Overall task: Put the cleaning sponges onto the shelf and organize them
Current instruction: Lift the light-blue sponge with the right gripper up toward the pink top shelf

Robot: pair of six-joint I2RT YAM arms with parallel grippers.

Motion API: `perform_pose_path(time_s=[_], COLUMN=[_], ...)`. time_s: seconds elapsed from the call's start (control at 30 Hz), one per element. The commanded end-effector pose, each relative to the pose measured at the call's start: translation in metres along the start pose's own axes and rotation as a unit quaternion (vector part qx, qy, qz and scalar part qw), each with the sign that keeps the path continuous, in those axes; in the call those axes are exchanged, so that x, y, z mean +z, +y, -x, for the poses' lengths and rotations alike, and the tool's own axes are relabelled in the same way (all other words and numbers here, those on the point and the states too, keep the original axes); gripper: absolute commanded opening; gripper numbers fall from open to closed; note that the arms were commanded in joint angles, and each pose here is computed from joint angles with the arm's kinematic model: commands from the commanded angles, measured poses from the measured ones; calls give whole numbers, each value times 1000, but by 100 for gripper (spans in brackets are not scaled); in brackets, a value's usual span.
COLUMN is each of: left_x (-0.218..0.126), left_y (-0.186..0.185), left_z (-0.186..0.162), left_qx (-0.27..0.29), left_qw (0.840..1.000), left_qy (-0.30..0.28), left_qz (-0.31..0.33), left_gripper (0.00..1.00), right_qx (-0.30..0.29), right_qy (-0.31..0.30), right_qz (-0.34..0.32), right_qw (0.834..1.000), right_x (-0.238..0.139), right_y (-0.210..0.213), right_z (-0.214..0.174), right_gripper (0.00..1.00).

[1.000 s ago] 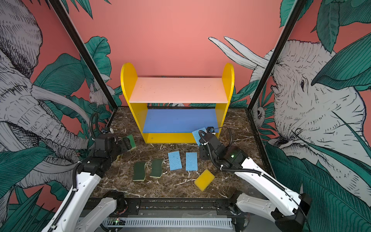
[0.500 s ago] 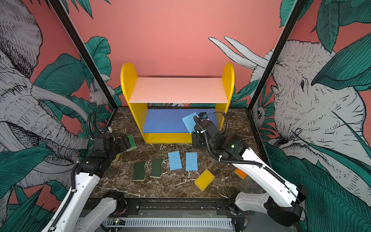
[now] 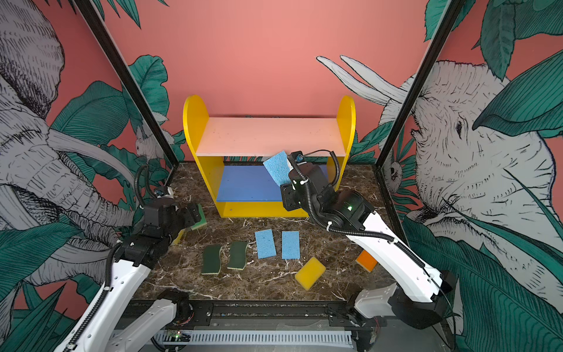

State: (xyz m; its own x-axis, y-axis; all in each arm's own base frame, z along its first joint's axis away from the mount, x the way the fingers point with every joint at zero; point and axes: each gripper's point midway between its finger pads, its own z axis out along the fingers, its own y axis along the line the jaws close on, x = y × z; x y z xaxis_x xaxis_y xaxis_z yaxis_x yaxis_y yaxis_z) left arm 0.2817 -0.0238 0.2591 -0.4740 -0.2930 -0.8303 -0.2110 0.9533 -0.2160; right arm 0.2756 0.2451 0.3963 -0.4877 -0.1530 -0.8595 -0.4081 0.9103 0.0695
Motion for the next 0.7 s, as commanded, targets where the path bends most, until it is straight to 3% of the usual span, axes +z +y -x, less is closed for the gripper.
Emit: perform_pose_path(time_s=[0.0, 0.37, 0.67], left_x=[-11, -18, -29], left_y=[-2, -6, -19], left_z=[14, 17, 29], left_qx=[8, 9, 10], left_qw=[1000, 1000, 999], left_qy=[-16, -20, -32], left_qz=[3, -6, -28], left_gripper=[88, 88, 88], right_qx=[-20, -27, -10], right_qy=[-49, -123, -136], right_qz=[-10, -58, -95], right_qw=[999, 990, 986], right_x=[-9, -23, -4], right_y=[1, -25, -60], right_z=[33, 96, 121], right_gripper=[59, 62, 61])
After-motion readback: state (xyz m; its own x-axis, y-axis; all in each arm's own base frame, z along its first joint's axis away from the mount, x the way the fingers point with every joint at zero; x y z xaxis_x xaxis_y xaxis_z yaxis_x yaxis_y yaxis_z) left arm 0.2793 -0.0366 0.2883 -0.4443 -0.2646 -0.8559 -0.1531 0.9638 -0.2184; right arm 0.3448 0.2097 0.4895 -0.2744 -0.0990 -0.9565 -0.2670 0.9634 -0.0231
